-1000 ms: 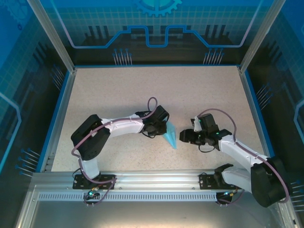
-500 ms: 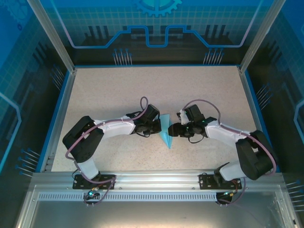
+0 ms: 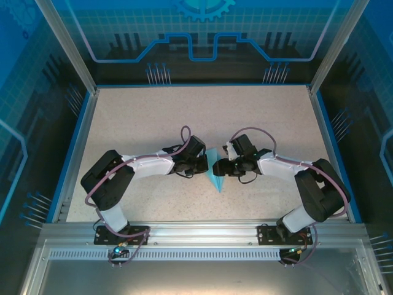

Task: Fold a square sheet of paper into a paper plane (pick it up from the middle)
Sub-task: Turn over a paper plane at the center of the table.

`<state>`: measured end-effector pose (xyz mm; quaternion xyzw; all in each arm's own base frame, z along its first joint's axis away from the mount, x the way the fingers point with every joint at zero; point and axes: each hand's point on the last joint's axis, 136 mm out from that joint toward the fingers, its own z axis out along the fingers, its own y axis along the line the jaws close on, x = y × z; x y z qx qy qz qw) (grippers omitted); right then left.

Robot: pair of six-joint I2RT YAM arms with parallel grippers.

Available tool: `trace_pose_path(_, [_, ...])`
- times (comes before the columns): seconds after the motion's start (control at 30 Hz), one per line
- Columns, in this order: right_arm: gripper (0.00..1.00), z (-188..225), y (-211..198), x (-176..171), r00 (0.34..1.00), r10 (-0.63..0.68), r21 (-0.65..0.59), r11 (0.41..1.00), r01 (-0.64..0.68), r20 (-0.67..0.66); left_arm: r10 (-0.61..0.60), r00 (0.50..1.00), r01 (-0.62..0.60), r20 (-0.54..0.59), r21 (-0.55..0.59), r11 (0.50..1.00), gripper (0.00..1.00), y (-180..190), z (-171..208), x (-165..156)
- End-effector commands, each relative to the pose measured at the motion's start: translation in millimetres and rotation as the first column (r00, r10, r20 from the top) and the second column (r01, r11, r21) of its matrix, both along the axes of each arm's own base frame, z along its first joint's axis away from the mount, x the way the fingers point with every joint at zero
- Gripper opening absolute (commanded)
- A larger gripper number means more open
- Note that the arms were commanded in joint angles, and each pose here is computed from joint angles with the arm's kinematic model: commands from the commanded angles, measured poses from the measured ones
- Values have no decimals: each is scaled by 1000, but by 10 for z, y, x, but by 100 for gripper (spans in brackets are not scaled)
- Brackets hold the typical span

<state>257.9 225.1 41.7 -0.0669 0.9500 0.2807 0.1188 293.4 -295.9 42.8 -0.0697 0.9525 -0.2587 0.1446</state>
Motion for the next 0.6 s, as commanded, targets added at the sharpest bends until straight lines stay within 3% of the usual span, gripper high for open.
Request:
trace_pose_path(0.0, [62, -18, 44, -3, 1000, 20, -8, 1000, -20, 6, -8, 1000, 7, -9, -7, 1000, 5, 29, 25, -2])
trace_pose_path(0.23, [64, 9, -73, 24, 999, -24, -55, 998, 26, 36, -11, 1000, 11, -10, -15, 1000, 6, 15, 45, -6])
trace_pose_path(0.57, [67, 30, 200, -56, 998, 64, 60, 996, -64, 0, -13, 1000, 13, -12, -22, 1000, 6, 4, 52, -9])
